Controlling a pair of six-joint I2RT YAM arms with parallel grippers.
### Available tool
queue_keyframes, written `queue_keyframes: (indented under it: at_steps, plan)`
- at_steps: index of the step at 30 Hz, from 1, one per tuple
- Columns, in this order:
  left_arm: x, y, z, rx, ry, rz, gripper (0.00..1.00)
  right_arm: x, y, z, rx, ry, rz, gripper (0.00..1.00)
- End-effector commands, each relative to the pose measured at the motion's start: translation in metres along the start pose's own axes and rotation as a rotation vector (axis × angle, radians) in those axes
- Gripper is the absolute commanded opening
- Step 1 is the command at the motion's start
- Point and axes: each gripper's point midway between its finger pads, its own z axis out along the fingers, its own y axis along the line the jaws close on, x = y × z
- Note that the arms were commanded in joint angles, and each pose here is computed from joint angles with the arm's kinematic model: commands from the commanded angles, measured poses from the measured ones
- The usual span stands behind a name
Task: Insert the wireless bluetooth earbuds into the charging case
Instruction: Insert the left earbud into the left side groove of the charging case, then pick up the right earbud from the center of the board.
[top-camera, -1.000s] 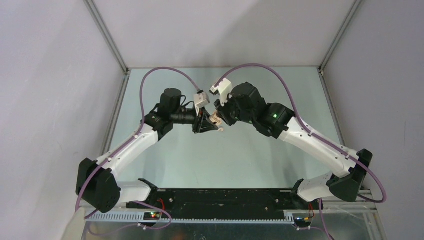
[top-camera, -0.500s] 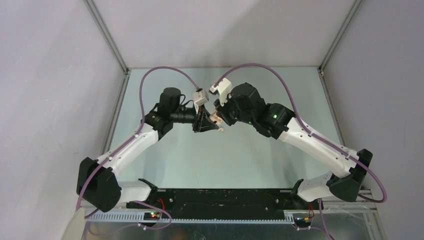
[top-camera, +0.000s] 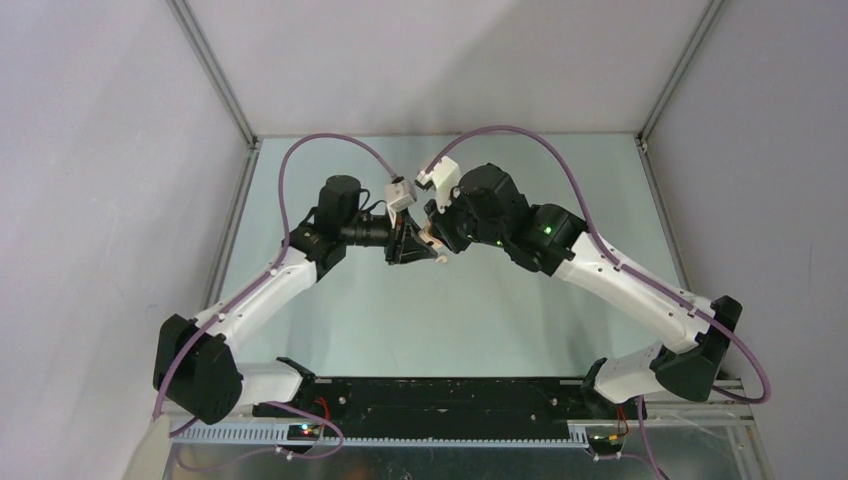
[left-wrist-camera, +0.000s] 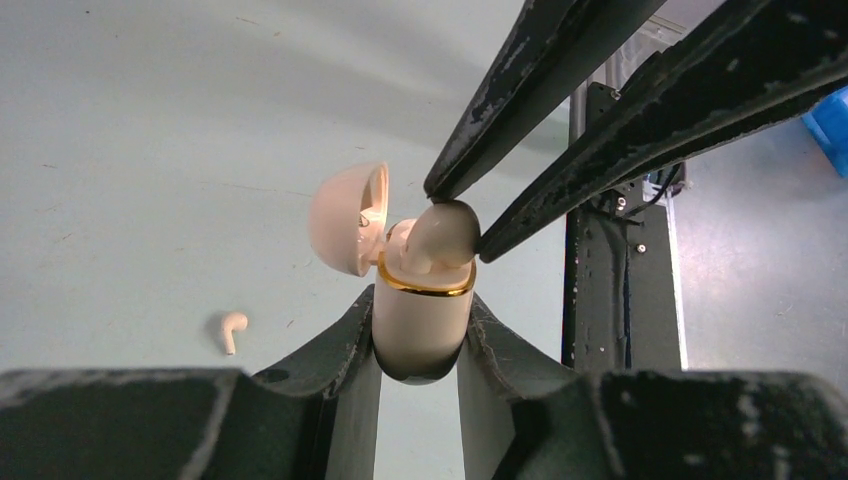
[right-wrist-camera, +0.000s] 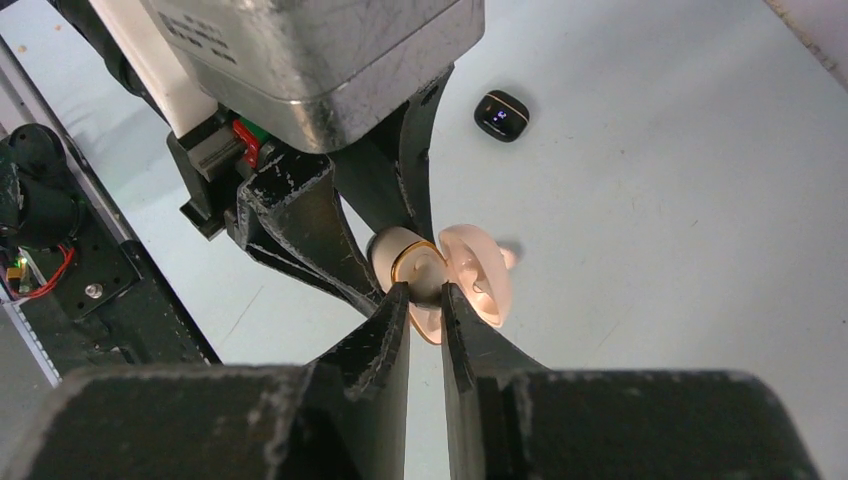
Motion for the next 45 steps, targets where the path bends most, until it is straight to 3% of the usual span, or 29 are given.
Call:
queue_keyframes:
  at_steps: [1,3,8,11,20,27,38,45]
  plan:
    - [-0.016,0.004,-0.002,-0.022,-0.05,0.063,0.01,-0.021,0.021,-0.003,-0.086,-0.047,0.029,0.19]
    - [-0.015,0.004,-0.003,-0.025,-0.049,0.071,0.01,-0.022,0.021,-0.003,-0.086,-0.047,0.027,0.21]
    - [-0.014,0.002,-0.004,-0.022,-0.049,0.091,0.01,-0.03,0.018,-0.012,-0.077,-0.071,0.007,0.45]
    - [-0.015,0.001,-0.005,-0.019,-0.048,0.103,0.01,-0.04,0.013,-0.026,-0.068,-0.104,-0.018,0.52]
    - [-0.018,-0.011,-0.016,-0.009,-0.038,0.195,0.01,-0.06,-0.005,-0.073,-0.06,-0.208,-0.074,0.53]
    - [-0.034,-0.01,-0.038,-0.077,-0.068,0.267,0.01,-0.053,-0.054,-0.09,0.008,-0.275,-0.079,0.57]
    - [-0.064,-0.01,-0.082,-0.203,-0.161,0.343,0.01,0.008,-0.114,-0.018,-0.035,-0.114,0.128,0.6]
    - [-0.084,-0.009,-0.111,-0.268,-0.217,0.359,0.01,0.038,-0.128,0.011,-0.028,-0.015,0.139,0.61]
